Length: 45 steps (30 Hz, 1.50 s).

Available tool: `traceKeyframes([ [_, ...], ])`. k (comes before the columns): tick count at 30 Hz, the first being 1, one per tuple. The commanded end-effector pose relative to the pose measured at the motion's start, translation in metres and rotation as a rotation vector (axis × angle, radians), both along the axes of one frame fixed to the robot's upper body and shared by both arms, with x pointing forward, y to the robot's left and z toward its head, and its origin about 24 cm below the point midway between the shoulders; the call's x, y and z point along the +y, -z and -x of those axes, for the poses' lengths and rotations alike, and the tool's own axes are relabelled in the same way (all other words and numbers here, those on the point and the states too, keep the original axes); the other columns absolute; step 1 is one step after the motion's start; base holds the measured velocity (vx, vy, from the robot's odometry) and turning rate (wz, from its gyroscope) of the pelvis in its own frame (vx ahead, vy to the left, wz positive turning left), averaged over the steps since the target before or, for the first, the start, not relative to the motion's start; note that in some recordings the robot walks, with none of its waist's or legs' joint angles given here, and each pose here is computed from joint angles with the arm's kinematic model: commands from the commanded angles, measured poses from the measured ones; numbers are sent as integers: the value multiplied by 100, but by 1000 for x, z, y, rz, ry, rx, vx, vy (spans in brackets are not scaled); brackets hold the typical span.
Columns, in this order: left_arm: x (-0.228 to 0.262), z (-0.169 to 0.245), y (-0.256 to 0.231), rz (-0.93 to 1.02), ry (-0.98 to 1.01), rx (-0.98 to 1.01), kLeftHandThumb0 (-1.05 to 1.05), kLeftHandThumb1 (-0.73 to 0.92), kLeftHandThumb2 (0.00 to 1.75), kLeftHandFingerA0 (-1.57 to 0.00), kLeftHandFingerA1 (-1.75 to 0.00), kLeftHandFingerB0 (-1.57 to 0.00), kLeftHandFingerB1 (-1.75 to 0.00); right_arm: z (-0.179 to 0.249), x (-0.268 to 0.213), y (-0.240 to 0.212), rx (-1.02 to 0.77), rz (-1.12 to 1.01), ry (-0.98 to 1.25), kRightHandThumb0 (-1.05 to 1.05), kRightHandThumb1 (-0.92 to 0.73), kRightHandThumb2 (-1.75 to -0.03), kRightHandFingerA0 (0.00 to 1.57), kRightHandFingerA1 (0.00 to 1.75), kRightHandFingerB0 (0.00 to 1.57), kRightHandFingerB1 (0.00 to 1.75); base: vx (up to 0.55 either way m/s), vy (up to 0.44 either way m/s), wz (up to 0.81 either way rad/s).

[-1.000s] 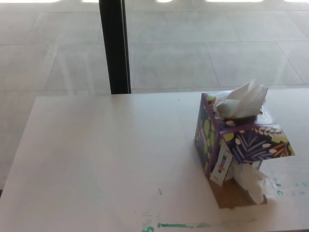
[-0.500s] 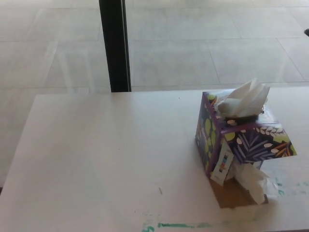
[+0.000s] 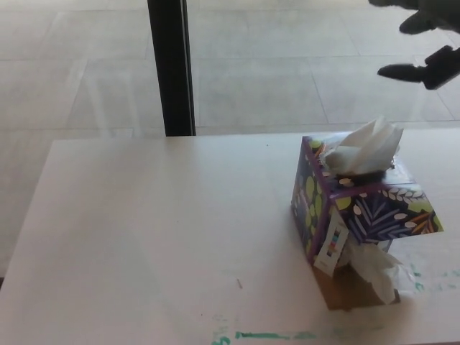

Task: The robot uses its right hand to pull out a tissue from the tissue box kept in the middle of the desk and put it on the right side

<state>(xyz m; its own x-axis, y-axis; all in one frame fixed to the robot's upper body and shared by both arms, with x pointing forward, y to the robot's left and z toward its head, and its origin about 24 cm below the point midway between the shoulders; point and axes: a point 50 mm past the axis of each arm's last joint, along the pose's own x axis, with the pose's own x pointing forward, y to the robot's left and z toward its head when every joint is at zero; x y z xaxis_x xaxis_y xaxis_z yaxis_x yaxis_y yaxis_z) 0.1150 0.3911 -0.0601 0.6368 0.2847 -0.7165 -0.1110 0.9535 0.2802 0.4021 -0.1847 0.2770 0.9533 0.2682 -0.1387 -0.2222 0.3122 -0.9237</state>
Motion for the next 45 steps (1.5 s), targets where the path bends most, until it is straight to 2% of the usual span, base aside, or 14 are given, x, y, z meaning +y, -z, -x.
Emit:
traceKeyframes([
  [1,9,3,-8,-30,27,-20,-68,77,63,-58,-85,-45,-71,0,4,15,159,175,-12,-73,-48,-84,19,52,7,39,0,0,0],
  [16,10,2,-10,-39,37,-23,-69,77,63,-61,-83,-47,-72,9,-6,17,254,265,-44,-80,-50,-90,41,63,12,41,0,0,0],
  [17,10,1,-11,-44,46,-26,-68,77,63,-61,-83,-48,-72,9,-5,16,261,272,-49,-78,-63,-60,48,60,21,28,0,0,0],
  [19,10,1,-11,-40,44,-28,-69,77,63,-60,-84,-47,-72,10,-5,15,304,281,-34,-78,-62,-59,50,58,22,28,0,0,0],
  [23,11,0,-10,-40,33,-25,-69,77,63,-59,-82,-47,-71,15,-1,15,346,268,-56,-74,-55,-58,61,80,27,29,0,0,0],
  [24,11,0,-10,-42,39,-24,-70,77,63,-61,-82,-47,-71,18,1,17,359,268,-70,-76,-44,-82,65,96,18,41,0,0,0],
  [27,11,0,-10,-42,36,-21,-70,77,63,-60,-81,-46,-70,23,5,22,364,278,-87,-72,-54,-57,63,111,24,29,0,0,0],
  [29,11,0,-10,-52,42,-16,-70,78,63,-61,-80,-46,-69,24,4,27,368,286,-92,-72,-44,-80,63,98,16,40,0,0,0],
  [30,11,0,-10,-53,46,-17,-70,77,63,-60,-80,-46,-70,24,4,31,368,310,-84,-70,-55,-57,58,87,22,28,0,0,0],
  [34,11,0,-11,-48,41,-23,-70,77,63,-60,-82,-46,-70,21,3,46,340,322,-64,-68,-55,-57,51,62,23,29,0,0,0],
  [36,11,1,-11,-48,45,-24,-70,77,63,-60,-82,-46,-71,20,3,49,336,326,-61,-70,-44,-82,48,75,16,42,0,0,0],
  [37,11,1,-11,-47,44,-22,-70,77,63,-60,-81,-46,-70,20,2,51,333,333,-60,-63,-55,-57,46,69,20,28,0,0,0],
  [39,11,1,-11,-47,50,-21,-70,78,63,-61,-82,-46,-71,17,2,58,290,422,-52,-63,-44,-80,43,74,12,41,0,0,0],
  [45,11,4,-12,-45,54,-24,-68,78,63,-61,-83,-47,-72,11,-2,64,270,529,-13,-63,-43,-78,21,70,10,42,0,0,0],
])
